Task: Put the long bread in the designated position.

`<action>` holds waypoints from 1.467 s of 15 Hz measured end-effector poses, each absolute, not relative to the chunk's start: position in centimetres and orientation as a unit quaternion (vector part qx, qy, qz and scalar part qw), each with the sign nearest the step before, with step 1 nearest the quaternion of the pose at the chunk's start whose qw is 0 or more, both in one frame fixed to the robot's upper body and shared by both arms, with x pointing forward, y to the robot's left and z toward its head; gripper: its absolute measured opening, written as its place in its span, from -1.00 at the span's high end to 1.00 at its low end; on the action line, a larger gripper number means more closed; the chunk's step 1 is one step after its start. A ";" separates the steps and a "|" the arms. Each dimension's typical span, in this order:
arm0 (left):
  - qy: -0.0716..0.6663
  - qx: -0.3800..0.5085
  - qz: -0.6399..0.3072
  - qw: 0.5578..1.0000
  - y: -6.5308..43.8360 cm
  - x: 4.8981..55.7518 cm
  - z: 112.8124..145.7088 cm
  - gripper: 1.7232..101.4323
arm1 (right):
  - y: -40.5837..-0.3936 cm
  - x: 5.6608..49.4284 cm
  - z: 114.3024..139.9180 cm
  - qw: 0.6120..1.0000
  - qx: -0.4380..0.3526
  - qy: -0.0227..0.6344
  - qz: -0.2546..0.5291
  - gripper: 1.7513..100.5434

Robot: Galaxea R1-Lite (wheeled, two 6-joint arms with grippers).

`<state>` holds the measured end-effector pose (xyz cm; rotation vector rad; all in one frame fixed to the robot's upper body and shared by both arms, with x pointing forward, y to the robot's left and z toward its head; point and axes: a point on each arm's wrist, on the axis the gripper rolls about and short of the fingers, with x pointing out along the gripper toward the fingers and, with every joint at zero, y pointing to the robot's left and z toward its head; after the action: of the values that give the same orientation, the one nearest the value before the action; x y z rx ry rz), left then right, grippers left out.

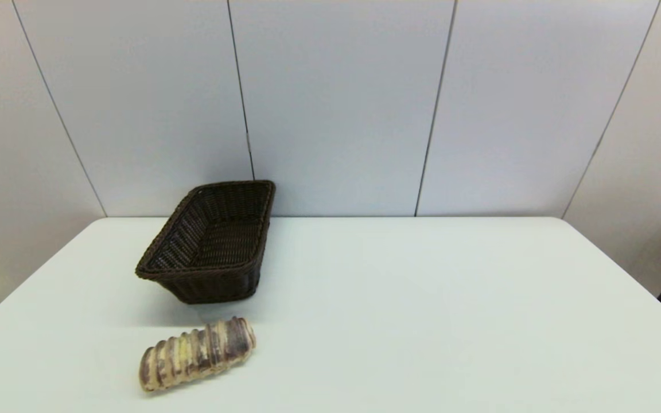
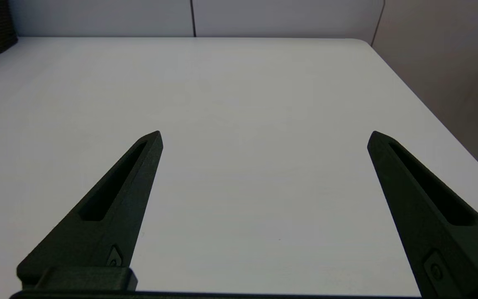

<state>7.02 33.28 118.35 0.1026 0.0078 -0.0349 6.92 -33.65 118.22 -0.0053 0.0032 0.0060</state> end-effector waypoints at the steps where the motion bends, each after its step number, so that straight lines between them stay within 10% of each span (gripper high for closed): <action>1: 0.000 0.051 -0.017 0.999 33.3 7.0 118.3 -0.93 | -33.7 6.9 118.2 1.000 -0.002 0.002 0.003 -0.95; 22: -0.002 0.015 -0.015 1.000 33.3 6.9 118.3 -0.93 | -33.7 6.9 118.2 1.000 -0.003 0.002 0.003 -0.95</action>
<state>6.90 33.29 118.27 0.0307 -0.0045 -0.0299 6.92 -33.65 118.22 -0.0051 0.0032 0.0062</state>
